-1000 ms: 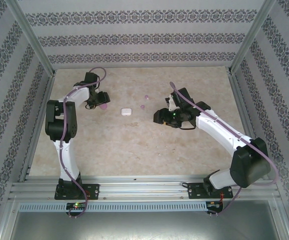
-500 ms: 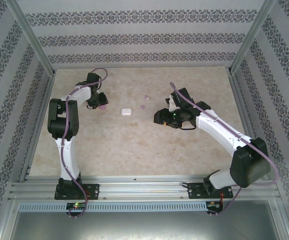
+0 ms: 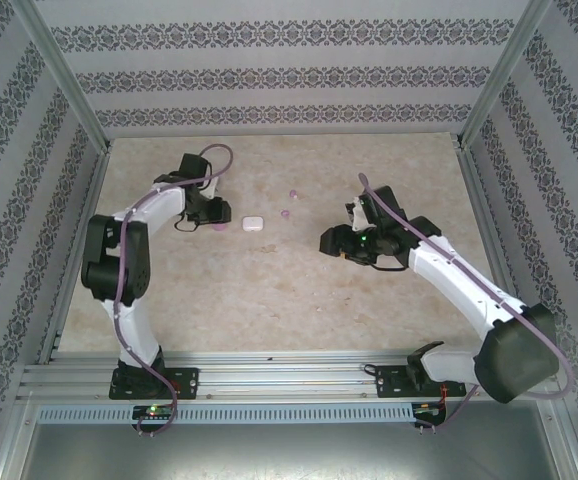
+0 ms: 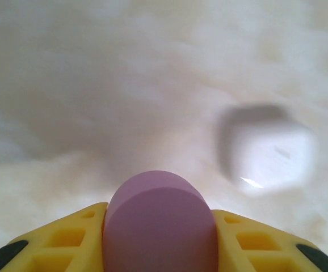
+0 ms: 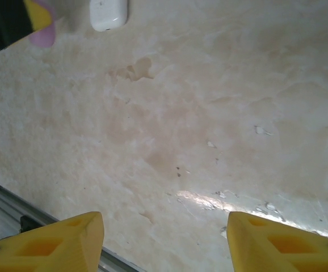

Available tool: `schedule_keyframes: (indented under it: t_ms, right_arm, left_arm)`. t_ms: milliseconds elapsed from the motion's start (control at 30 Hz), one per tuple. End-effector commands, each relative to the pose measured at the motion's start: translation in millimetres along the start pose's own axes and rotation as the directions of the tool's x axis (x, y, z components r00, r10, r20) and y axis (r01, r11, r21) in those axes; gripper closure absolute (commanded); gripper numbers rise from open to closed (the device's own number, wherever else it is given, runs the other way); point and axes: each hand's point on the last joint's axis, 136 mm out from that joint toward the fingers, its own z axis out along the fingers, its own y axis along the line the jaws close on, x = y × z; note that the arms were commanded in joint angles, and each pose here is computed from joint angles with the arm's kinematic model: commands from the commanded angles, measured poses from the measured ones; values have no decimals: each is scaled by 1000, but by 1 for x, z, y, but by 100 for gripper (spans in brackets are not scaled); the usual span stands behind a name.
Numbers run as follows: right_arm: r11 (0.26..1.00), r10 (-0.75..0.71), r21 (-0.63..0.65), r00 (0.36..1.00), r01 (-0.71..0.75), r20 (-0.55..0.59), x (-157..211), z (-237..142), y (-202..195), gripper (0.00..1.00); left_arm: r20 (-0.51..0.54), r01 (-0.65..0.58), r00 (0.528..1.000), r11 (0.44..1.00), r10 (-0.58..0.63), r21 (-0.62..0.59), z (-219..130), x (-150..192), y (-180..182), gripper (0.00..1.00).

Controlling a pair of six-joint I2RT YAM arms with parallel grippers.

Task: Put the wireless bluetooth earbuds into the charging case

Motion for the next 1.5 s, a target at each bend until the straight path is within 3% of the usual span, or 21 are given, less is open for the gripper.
schedule_keyframes:
  t_ms: [0,167,333,467,833,1300,1467]
  right_arm:
    - [998,25,-50,1000,-25,-10,9,-7,1,40]
    - [983,34,-178,999,-39,-30,15,-12,19,40]
    - [947,18,-320,998,-36,-59,20,-15,47,40]
    - [919,2,-393,996,-36,-88,28,-19,62,39]
    - [878,-79,-479,989,10,-124,42,-31,93,35]
    - [887,-97,-461,981,10,-166,45,-19,98,35]
    - [890,-88,-455,979,-5,-182,44,-16,100,39]
  left_arm:
    - [105,-254,966,948,237,190,-30,8,-68,78]
    - [243,-546,838,742,488,389,-66,59,-154,79]
    - [429,-677,734,517,527,523,-101,94,-208,82]
    - [597,-781,624,382,504,493,-127,106,-231,87]
    - [608,-798,595,293,526,527,-136,120,-255,88]
    - [571,-795,582,259,579,548,-130,127,-264,88]
    - [568,-802,571,254,593,541,-130,127,-265,88]
